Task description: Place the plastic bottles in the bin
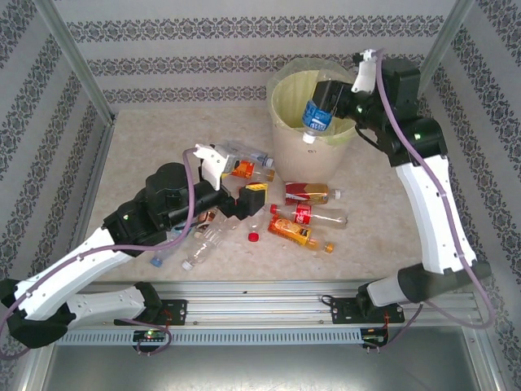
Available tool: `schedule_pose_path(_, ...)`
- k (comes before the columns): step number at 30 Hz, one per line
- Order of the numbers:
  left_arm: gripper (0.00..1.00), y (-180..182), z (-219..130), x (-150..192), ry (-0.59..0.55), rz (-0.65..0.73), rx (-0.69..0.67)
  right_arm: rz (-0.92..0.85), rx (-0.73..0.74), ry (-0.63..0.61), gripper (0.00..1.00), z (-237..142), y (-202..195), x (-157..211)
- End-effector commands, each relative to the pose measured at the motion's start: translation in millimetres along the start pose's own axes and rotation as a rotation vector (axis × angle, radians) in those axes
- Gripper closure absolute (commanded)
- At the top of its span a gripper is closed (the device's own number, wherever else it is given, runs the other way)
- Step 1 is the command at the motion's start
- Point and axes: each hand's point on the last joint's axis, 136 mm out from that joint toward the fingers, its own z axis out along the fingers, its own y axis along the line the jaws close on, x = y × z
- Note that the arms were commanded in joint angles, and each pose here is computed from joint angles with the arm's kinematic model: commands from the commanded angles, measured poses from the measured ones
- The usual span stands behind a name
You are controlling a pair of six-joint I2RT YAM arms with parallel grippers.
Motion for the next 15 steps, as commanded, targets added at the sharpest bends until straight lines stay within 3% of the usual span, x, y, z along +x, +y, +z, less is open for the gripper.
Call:
schedule_pose_path(1, 0.00, 6, -16, -4, 0.017, 0.083, -0.049, -0.022, 0.103, -0.025, 0.47, 14, -22, -17)
schedule_pose_path(9, 0.00, 17, -29, 13, 0.098, 0.101, -0.104, -0.013, 0.185, 0.086, 0.46, 76, -56, -11)
schedule_pose_path(15, 0.00, 27, -40, 28, 0.138, 0.081, -0.147, 0.021, 0.202, 0.225, 0.45, 118, -74, 22)
